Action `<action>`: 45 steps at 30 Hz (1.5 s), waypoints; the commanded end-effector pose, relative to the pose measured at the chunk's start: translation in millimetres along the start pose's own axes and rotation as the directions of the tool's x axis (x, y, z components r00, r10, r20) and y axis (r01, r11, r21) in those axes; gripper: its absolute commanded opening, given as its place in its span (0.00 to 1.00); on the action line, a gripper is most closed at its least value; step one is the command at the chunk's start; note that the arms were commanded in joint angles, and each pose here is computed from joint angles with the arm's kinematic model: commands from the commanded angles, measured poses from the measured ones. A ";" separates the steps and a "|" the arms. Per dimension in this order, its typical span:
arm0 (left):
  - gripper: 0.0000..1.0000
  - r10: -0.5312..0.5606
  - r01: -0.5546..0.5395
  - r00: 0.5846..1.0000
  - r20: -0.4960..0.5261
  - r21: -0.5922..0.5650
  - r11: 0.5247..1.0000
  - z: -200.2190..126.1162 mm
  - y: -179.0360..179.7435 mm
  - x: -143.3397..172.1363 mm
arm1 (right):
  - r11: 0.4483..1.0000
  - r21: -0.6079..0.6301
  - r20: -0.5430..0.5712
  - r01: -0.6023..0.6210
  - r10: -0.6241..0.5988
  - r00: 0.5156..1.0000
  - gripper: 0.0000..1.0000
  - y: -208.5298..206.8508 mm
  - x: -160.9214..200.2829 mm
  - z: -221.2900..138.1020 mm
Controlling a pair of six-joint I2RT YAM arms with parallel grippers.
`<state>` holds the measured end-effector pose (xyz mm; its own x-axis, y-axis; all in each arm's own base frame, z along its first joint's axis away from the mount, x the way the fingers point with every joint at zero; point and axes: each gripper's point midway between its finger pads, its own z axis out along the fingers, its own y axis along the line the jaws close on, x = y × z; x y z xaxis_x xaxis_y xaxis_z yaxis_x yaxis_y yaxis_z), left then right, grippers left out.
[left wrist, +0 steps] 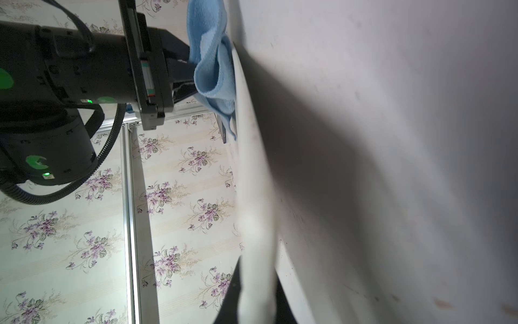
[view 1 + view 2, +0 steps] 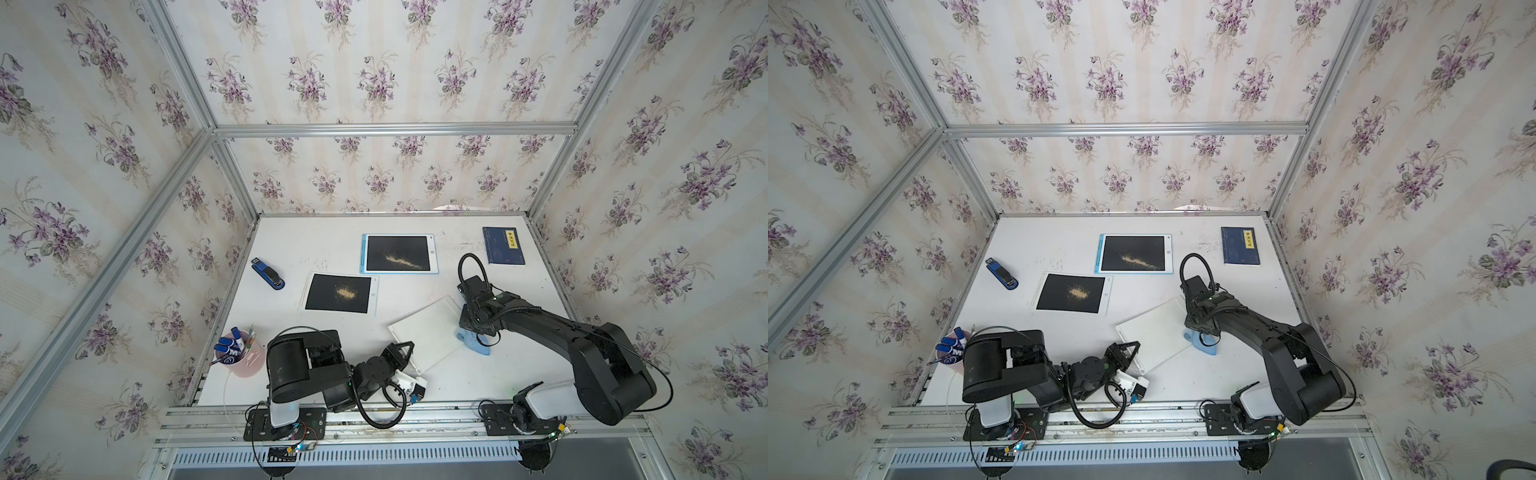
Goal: Wipe the drawing tablet
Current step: Wipe the dirt from the drawing tablet.
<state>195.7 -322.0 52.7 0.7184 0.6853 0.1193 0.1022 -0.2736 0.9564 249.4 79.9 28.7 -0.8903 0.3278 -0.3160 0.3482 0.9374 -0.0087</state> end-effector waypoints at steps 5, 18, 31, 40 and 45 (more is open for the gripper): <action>0.00 -0.008 0.007 1.000 -0.025 -0.037 0.999 -0.5 10.1 4.4 | 0.981 -0.188 0.079 0.054 -0.040 0.996 0.00 33.9 -11.2 -29.7; 0.00 -0.007 0.006 1.000 -0.026 -0.035 0.999 0.5 9.4 4.1 | 0.396 -0.766 0.226 0.507 -0.573 0.788 0.00 226.5 93.5 -128.4; 0.00 -0.008 0.007 0.999 -0.035 -0.039 0.999 -0.5 11.0 6.0 | 0.866 -0.421 -0.003 0.270 -0.299 0.954 0.00 111.2 5.0 -6.5; 0.00 -0.034 0.028 0.996 -0.087 -0.066 0.997 2.1 21.2 12.7 | 0.978 -0.189 0.036 0.086 -0.080 0.996 0.00 19.5 -52.7 3.0; 0.00 -0.105 0.083 0.972 -0.210 -0.113 0.990 13.9 38.9 27.2 | 0.942 -0.323 0.173 0.094 -0.039 0.984 0.00 31.4 -71.5 -47.9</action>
<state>217.1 -330.2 79.2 0.6257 0.7733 0.1022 0.0798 -0.1938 0.9778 308.3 91.1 74.9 -0.8681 0.2582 -0.4239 0.1673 0.9563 0.2399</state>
